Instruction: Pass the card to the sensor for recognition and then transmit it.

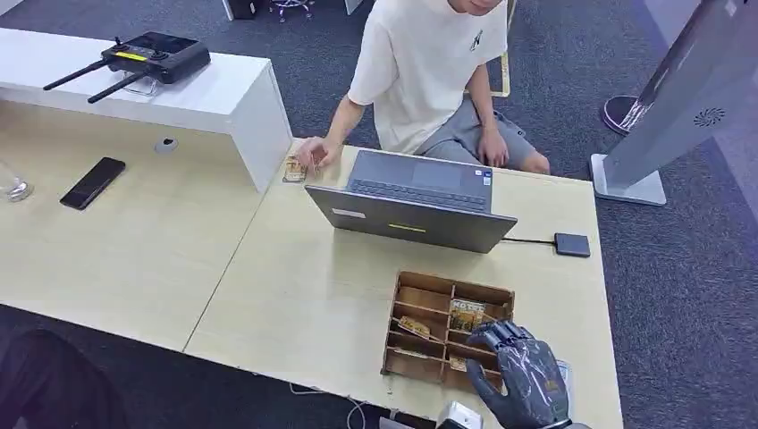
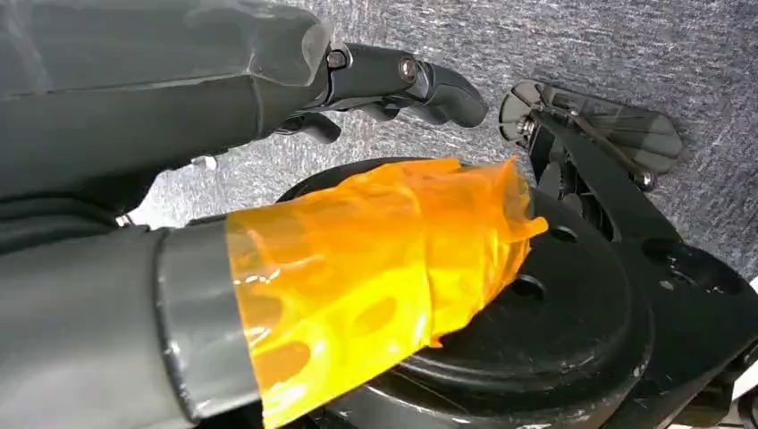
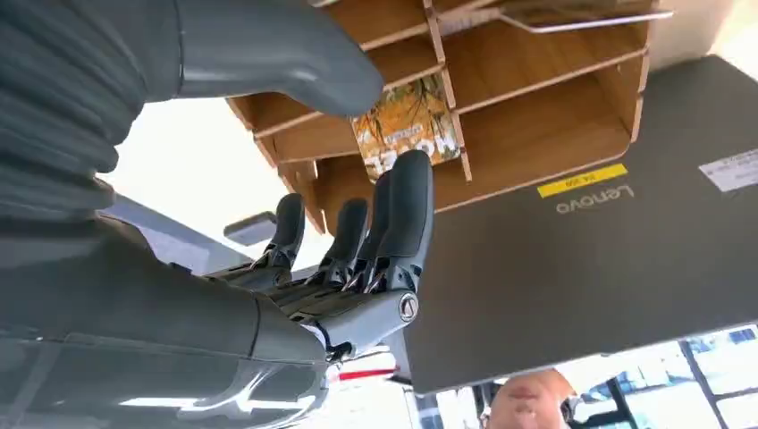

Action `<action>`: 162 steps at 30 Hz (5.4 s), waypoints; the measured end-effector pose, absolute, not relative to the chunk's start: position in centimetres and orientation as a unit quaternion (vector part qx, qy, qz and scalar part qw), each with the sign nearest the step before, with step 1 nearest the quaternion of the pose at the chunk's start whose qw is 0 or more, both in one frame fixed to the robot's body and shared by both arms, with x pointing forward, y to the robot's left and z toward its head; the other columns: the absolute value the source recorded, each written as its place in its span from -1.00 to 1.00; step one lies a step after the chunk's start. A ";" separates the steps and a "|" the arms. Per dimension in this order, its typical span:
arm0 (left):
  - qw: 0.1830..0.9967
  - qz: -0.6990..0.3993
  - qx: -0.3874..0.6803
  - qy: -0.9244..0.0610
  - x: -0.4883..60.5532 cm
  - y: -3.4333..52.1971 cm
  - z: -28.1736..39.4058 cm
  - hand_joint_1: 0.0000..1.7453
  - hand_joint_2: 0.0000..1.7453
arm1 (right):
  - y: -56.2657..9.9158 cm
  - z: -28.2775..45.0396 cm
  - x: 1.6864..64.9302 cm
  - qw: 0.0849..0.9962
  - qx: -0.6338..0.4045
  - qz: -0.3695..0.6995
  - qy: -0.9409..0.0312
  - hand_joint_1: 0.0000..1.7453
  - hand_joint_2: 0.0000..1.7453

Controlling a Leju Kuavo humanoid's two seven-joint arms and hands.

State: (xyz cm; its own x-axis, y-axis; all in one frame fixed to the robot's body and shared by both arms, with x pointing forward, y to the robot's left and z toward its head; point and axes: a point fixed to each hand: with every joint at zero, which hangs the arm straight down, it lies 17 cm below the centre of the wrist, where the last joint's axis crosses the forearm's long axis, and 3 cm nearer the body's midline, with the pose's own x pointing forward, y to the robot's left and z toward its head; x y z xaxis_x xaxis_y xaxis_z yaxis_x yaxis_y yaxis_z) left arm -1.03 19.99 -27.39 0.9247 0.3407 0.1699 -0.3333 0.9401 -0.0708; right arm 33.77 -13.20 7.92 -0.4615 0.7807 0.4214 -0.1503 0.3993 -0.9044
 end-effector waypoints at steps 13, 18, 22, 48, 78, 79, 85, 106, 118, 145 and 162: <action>0.981 0.174 -0.020 -0.089 -1.1 20.0 -27.4 -1.00 -1.00 | -13.4 7.4 32.8 0.478 -0.211 0.502 -0.689 -0.02 1.00; 0.981 0.174 -0.020 -0.089 -1.1 20.0 -27.4 -1.00 -1.00 | -13.1 7.2 32.6 0.477 -0.207 0.506 -0.688 -0.02 1.00; 0.981 0.173 -0.021 -0.089 -1.1 20.0 -27.4 -1.00 -1.00 | -12.9 7.2 32.4 0.475 -0.203 0.509 -0.689 -0.04 1.00; 0.982 0.167 -0.025 -0.091 -1.0 19.9 -27.4 -1.00 -1.00 | -12.7 6.1 32.9 0.457 -0.216 0.527 -0.683 -0.18 1.00; 0.982 0.160 -0.029 -0.092 -1.0 20.1 -27.4 -1.00 -1.00 | -13.5 5.2 32.3 0.447 -0.223 0.552 -0.668 -0.16 1.00; 0.982 0.160 -0.029 -0.092 -1.0 20.1 -27.4 -1.00 -1.00 | -13.6 5.2 32.3 0.447 -0.223 0.553 -0.667 -0.14 1.00; 0.982 0.160 -0.031 -0.092 -1.0 20.1 -27.4 -1.00 -1.00 | -13.7 4.9 32.1 0.446 -0.222 0.557 -0.665 -0.14 1.00; 0.983 0.148 -0.039 -0.097 -0.9 19.8 -27.3 -1.00 -1.00 | -13.6 4.9 33.2 0.431 -0.237 0.559 -0.668 -0.10 1.00; 0.984 0.146 -0.039 -0.097 -0.9 19.8 -27.3 -1.00 -1.00 | -13.7 4.0 33.5 0.435 -0.240 0.562 -0.661 -0.04 1.00; 0.984 0.146 -0.038 -0.097 -0.9 19.8 -27.3 -1.00 -1.00 | -14.1 3.1 33.4 0.435 -0.248 0.574 -0.648 -0.06 1.00; 0.983 0.149 -0.038 -0.096 -0.9 19.8 -27.3 -1.00 -1.00 | -14.3 2.8 33.5 0.436 -0.253 0.577 -0.642 0.76 1.00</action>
